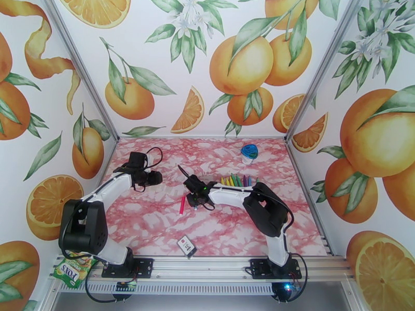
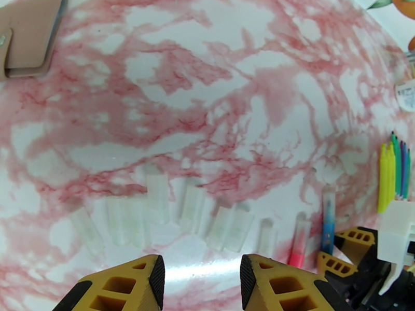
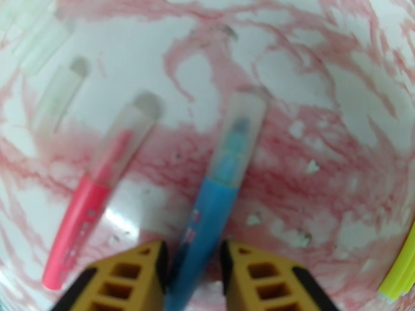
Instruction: Open the pen caps
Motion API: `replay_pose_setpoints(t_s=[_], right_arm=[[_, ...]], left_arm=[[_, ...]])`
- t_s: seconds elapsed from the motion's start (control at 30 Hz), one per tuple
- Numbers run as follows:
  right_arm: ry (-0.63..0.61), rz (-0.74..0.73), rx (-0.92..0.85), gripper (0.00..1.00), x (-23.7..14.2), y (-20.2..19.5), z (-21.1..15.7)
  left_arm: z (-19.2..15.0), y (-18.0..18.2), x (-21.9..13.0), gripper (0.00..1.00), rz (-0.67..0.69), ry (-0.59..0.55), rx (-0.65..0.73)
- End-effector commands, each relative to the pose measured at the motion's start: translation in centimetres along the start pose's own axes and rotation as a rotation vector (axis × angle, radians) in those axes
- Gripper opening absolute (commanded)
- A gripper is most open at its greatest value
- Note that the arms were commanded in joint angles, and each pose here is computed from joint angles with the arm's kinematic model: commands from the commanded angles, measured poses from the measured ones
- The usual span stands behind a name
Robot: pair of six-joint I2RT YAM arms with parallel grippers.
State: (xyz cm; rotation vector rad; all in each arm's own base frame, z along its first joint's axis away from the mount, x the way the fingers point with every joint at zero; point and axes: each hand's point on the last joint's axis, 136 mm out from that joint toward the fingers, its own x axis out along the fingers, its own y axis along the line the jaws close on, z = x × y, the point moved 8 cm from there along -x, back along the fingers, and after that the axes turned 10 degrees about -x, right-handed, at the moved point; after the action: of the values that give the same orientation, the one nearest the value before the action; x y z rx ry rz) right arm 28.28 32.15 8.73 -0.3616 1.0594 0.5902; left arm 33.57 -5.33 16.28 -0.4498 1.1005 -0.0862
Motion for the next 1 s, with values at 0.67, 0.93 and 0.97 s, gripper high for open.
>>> replay_pose_setpoints(t_s=[0.67,0.93,0.97], right_arm=[[-0.113,0.036,0.098,0.10,-1.7,-4.1,-1.6],[-0.333,0.154,0.085,0.09,-5.8,-4.5,-0.5],[-0.355,0.161,0.081,0.09,-6.3,-4.5,-0.3]], left_arm=[[0.5,-3.3,-1.0,0.56,-0.270,-0.069,0.025],[0.5,-7.5,0.2,0.56,-0.430,-0.039,0.062],[0.4,-8.1,0.4,0.56,-0.456,-0.031,0.066]])
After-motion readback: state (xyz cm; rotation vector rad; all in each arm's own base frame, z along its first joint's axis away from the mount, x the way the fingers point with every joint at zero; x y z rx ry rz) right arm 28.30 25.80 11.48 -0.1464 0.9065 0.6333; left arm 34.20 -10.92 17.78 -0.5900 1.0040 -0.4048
